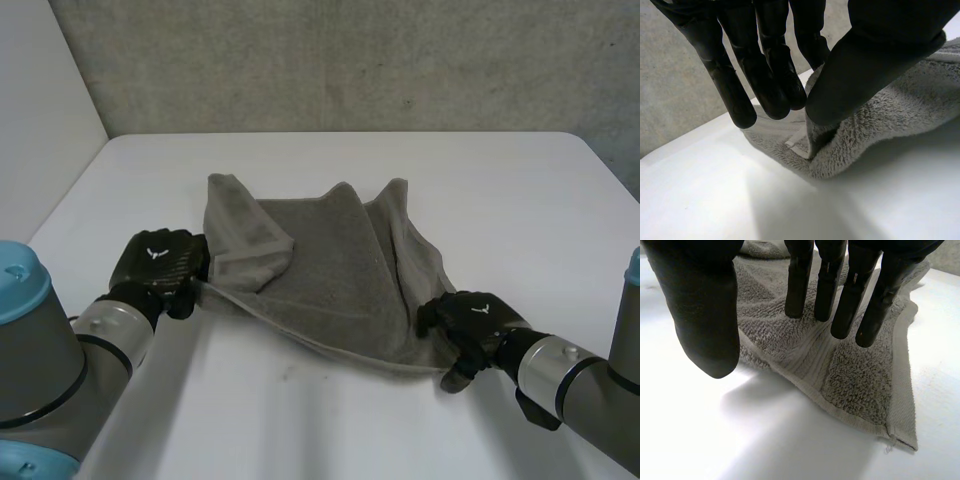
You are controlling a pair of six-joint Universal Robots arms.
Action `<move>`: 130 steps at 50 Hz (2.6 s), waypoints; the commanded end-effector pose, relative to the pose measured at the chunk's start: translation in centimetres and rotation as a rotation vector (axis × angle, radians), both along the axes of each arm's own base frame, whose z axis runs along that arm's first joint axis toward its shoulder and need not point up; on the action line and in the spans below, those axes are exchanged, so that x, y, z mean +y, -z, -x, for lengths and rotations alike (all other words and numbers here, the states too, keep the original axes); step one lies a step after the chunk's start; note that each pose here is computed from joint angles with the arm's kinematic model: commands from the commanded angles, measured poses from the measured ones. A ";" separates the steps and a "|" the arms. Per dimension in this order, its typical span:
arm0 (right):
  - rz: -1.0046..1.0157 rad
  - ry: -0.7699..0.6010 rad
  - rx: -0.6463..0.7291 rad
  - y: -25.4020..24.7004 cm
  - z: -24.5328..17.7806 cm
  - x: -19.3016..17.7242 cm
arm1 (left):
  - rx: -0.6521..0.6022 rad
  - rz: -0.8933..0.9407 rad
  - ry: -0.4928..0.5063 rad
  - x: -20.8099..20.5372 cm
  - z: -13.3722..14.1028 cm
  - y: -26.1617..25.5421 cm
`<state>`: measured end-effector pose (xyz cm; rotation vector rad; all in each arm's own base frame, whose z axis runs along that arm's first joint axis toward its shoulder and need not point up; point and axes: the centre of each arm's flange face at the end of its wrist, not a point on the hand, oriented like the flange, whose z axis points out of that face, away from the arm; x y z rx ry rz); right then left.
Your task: Fold the towel.
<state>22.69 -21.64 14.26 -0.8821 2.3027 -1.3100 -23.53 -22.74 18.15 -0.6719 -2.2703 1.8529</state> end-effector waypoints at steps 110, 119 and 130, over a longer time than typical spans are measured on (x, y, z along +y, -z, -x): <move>0.470 0.005 0.066 -15.6 -3.2 -11.8 | 0.127 0.191 -0.135 -7.6 -0.5 -8.7; 0.228 -0.071 0.240 -3.9 -1.9 -7.8 | -0.109 -0.010 -0.073 -4.3 -1.3 1.5; 0.240 -0.002 0.243 -2.9 0.6 -6.3 | -0.205 -0.045 -0.027 -1.4 -1.9 2.8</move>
